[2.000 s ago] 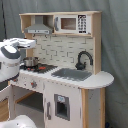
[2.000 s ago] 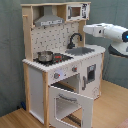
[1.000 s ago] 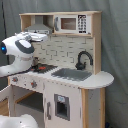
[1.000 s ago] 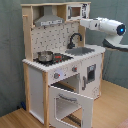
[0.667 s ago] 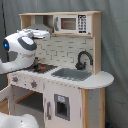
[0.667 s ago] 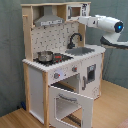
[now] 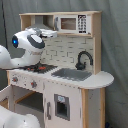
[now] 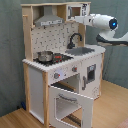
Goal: Play with the kitchen
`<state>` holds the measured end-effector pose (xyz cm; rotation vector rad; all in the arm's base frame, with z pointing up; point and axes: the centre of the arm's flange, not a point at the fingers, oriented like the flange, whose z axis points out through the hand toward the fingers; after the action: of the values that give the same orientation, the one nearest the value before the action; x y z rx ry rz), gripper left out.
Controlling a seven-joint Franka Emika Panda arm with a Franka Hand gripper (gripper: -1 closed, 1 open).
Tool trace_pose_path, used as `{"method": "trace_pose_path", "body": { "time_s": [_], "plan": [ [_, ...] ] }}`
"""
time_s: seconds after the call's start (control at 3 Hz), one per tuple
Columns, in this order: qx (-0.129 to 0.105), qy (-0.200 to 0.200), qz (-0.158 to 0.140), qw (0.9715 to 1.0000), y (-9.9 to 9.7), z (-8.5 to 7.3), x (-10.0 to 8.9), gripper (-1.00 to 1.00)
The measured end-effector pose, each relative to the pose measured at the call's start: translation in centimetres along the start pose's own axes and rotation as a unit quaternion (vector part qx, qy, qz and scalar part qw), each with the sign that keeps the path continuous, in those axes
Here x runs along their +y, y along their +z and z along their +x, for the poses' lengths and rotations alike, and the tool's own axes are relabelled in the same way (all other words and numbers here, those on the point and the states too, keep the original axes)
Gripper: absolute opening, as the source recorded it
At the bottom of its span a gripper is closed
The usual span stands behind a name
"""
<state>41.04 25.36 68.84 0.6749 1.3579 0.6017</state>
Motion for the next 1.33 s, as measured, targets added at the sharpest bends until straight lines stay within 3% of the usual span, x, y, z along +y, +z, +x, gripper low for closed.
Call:
{"method": "trace_pose_path", "body": {
  "time_s": [0.33, 1.0, 1.33],
  "plan": [
    [0.005, -0.025, 0.002, 0.9997, 1.7, 0.0, 0.1, 1.0],
    [0.011, -0.02, 0.008, 0.9997, 6.1, -1.0, -0.4, 1.0],
    [0.025, -0.02, 0.007, 0.9995, 7.6, 0.3, -0.3, 1.0]
  ]
}}
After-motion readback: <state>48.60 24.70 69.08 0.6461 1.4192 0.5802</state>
